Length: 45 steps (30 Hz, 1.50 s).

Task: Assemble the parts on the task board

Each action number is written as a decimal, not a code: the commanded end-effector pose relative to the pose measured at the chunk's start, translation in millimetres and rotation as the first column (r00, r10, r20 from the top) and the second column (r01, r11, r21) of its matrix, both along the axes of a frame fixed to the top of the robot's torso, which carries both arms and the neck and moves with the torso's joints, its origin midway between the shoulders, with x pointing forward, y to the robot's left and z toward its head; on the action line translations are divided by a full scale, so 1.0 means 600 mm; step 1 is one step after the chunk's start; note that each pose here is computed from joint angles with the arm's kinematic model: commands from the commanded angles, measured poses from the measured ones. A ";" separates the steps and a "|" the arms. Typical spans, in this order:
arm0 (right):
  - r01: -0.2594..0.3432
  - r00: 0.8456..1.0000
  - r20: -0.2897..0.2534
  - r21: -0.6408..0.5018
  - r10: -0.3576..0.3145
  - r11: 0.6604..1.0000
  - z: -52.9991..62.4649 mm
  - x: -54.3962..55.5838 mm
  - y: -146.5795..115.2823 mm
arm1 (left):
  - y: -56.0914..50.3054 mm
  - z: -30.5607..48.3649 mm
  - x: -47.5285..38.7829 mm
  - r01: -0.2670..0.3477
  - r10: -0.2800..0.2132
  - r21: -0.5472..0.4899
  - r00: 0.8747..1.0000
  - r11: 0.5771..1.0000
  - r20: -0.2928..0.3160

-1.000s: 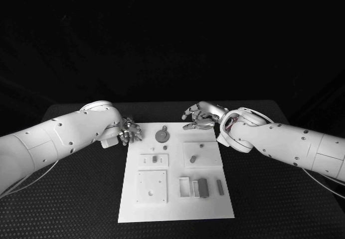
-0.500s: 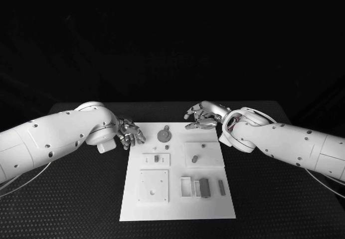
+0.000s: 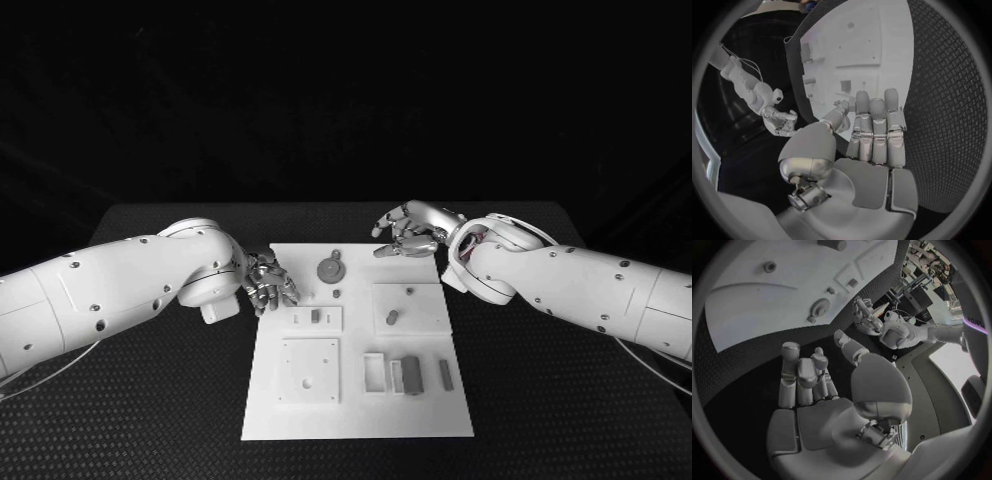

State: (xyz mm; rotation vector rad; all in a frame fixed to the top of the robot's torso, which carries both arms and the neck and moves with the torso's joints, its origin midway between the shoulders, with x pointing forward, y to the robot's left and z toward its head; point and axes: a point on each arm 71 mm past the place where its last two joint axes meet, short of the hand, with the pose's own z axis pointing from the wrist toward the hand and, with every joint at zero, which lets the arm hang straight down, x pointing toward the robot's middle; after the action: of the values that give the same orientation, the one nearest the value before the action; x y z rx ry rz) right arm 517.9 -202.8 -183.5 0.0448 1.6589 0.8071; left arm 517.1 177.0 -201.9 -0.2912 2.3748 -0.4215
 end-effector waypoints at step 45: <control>-0.011 1.000 -0.015 -0.005 0.011 1.000 -0.002 0.000 0.002 | -0.019 -0.041 -0.014 0.091 -0.091 0.151 0.996 0.984 -0.003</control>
State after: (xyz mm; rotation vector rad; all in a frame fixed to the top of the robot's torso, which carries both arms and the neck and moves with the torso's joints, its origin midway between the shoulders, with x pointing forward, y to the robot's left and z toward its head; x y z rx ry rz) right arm 518.4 -202.6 -184.3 0.0456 1.6665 0.8073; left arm 510.9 165.0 -222.2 -0.1510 2.3850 -0.3104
